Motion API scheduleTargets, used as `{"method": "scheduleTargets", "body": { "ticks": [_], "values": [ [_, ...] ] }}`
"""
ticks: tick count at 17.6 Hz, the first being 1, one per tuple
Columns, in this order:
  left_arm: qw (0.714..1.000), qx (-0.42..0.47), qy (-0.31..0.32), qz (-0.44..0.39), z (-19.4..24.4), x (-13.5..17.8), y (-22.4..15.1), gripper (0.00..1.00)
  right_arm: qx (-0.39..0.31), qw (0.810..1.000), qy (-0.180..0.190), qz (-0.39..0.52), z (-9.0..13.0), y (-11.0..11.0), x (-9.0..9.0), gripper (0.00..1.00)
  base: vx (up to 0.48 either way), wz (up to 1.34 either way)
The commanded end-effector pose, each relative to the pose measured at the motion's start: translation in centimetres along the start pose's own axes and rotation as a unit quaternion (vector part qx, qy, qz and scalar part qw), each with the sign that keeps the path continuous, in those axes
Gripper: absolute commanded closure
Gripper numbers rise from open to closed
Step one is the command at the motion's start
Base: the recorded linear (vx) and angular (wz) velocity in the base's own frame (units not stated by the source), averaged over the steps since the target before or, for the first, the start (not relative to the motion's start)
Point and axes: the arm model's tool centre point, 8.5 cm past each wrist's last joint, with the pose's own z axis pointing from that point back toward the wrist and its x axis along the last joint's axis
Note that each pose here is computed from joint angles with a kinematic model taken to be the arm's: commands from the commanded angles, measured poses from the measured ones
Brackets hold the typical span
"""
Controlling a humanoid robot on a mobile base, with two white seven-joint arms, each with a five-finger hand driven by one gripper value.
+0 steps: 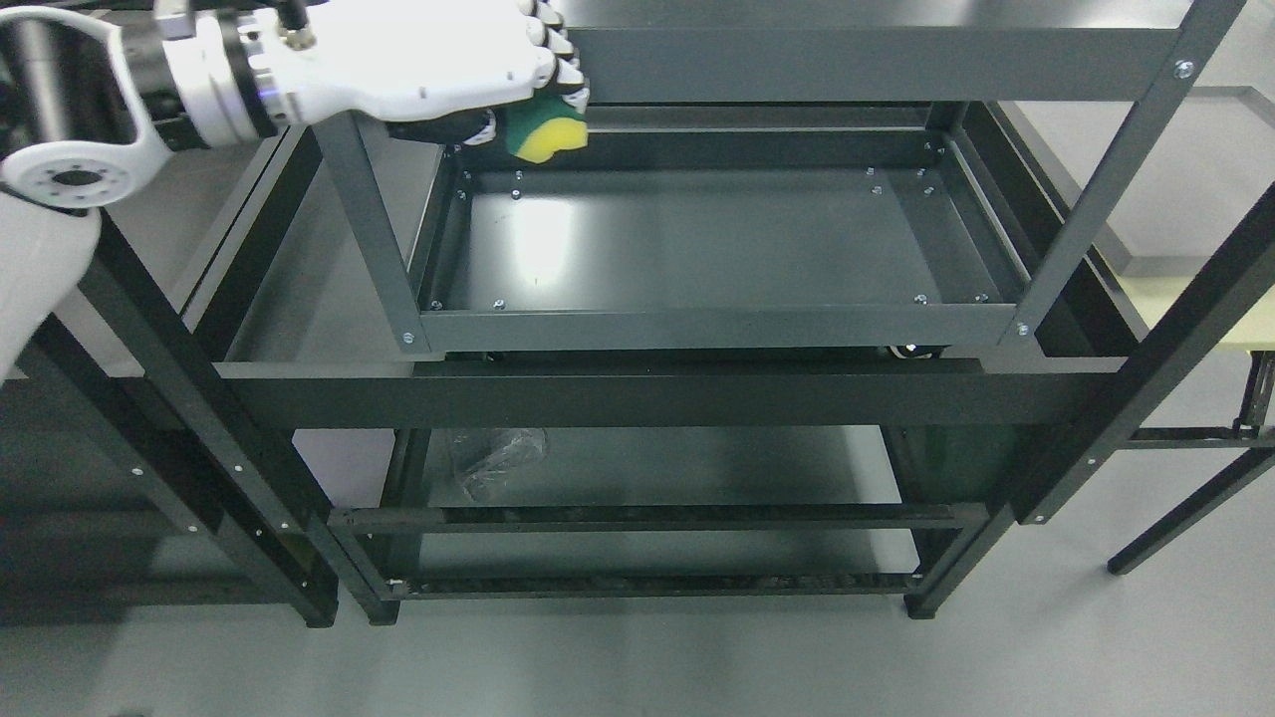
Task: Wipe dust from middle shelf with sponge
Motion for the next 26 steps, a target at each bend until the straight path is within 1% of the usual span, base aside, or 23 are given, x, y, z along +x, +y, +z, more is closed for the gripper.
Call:
{"method": "scheduleTargets", "body": {
  "ticks": [1, 3, 4, 7, 9, 12, 14, 16, 19, 23, 24, 25, 26],
  "values": [
    [0.990, -0.042, 0.128, -0.047, 15.8, -3.3, 4.9, 0.99, -0.007, 1.000, 0.025, 0.002, -0.1, -1.0, 0.2, 0.00, 0.000, 0.00],
    [0.987, -0.047, 0.150, -0.043, 18.0, -3.5, 4.9, 0.99, -0.007, 1.000, 0.025, 0.002, -0.1, -1.0, 0.2, 0.00, 0.000, 0.00],
    [0.986, -0.049, 0.153, -0.037, 18.3, -3.4, 4.4, 0.99, -0.007, 1.000, 0.025, 0.002, -0.1, -1.0, 0.2, 0.00, 0.000, 0.00],
    [0.988, -0.047, 0.147, -0.027, 17.6, -3.2, 3.4, 0.99, -0.007, 1.000, 0.026, 0.002, -0.1, -1.0, 0.2, 0.00, 0.000, 0.00],
    [0.990, -0.034, 0.136, -0.019, 16.0, -3.0, 2.8, 0.99, -0.007, 1.000, 0.025, 0.002, -0.1, -1.0, 0.2, 0.00, 0.000, 0.00],
    [0.996, 0.007, 0.086, 0.006, 8.7, -2.1, 0.8, 0.99, -0.007, 1.000, 0.025, 0.002, -0.1, -1.0, 0.2, 0.00, 0.000, 0.00],
    [0.999, 0.019, 0.049, 0.011, 4.2, -1.4, 1.1, 0.99, -0.007, 1.000, 0.025, 0.002, -0.1, -1.0, 0.2, 0.00, 0.000, 0.00],
    [0.998, 0.052, 0.015, 0.011, -1.1, -0.7, 2.4, 0.99, -0.007, 1.000, 0.025, 0.002, -0.1, -1.0, 0.2, 0.00, 0.000, 0.00],
    [0.995, 0.097, -0.019, 0.021, -9.2, 0.4, 5.1, 0.99, -0.007, 1.000, 0.025, 0.002, -0.1, -1.0, 0.2, 0.00, 0.000, 0.00],
    [0.988, 0.127, -0.069, 0.050, -18.3, 3.2, 8.3, 0.99, -0.008, 1.000, 0.025, 0.002, -0.1, -1.0, 0.2, 0.00, 0.000, 0.00],
    [0.988, 0.124, -0.075, 0.058, -19.7, 3.7, 8.5, 0.99, -0.007, 1.000, 0.025, 0.002, -0.1, -1.0, 0.2, 0.00, 0.000, 0.00],
    [0.991, 0.104, -0.059, 0.055, -19.9, 2.5, 8.3, 0.99, -0.007, 1.000, 0.024, 0.002, -0.1, -1.0, 0.3, 0.00, 0.000, 0.00],
    [0.993, 0.097, -0.053, 0.046, -20.0, 2.1, 8.6, 1.00, -0.007, 1.000, 0.025, 0.002, -0.1, -1.0, 0.2, 0.00, 0.000, 0.00]
  ]
}}
